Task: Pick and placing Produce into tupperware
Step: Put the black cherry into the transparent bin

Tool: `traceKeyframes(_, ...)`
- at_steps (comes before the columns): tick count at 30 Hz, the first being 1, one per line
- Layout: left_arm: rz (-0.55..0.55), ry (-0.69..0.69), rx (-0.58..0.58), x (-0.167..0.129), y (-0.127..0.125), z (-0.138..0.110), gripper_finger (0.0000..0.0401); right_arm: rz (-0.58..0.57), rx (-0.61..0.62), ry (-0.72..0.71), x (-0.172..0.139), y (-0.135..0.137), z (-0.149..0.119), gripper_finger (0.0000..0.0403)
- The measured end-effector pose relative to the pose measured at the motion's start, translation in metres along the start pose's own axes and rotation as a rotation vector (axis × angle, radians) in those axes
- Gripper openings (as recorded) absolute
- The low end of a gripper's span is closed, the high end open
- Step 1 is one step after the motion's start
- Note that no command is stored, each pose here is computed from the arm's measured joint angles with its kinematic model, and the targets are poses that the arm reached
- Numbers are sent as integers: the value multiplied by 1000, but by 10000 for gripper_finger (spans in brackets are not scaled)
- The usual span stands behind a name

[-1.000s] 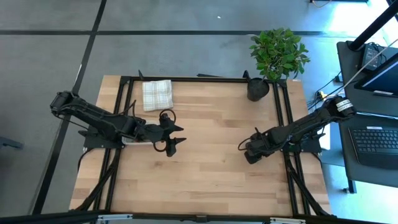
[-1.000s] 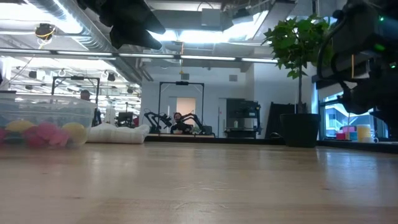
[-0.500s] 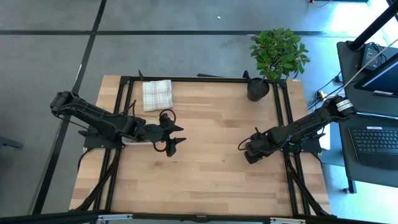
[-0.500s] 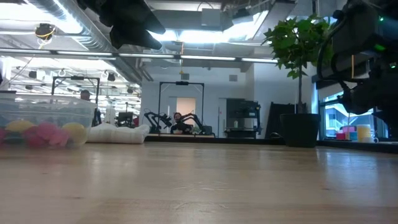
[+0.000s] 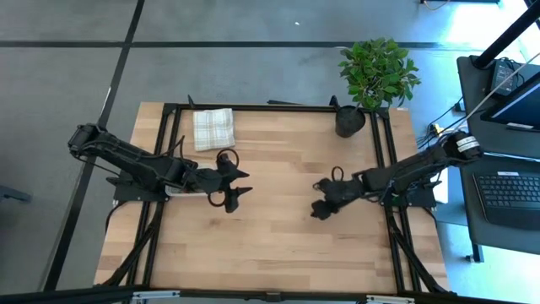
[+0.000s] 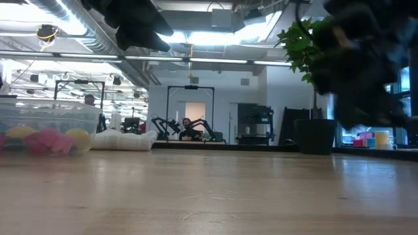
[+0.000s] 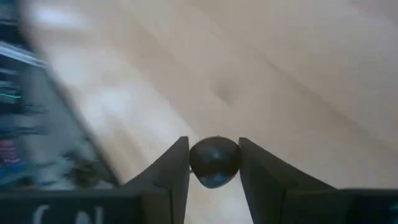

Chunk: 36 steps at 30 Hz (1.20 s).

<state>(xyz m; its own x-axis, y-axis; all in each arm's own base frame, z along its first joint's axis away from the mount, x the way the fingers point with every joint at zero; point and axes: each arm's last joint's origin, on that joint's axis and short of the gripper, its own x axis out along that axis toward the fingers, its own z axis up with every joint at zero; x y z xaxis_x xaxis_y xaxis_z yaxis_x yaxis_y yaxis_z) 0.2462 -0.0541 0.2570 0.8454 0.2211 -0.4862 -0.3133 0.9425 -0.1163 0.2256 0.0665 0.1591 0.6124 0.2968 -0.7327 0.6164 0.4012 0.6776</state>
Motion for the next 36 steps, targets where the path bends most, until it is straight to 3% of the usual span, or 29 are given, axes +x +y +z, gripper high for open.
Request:
traceKeyframes(8,-13,-63,382,0,-3,6,214,368,-113,-276,-15,29,46,123)
traceKeyframes(13,-8,-179,637,0,-7,17,214,532,-135,-402,-29,39,65,124)
traceKeyframes(16,12,-229,713,6,-9,21,214,590,-142,-442,-34,42,70,124)
traceKeyframes(22,52,-299,660,33,-9,23,214,659,-165,-480,-40,48,72,124)
traceKeyframes(29,73,-349,634,54,-11,22,214,661,-168,-481,-40,48,72,124)
traceKeyframes(36,25,-441,565,60,-12,27,214,660,-172,-483,-40,48,72,124)
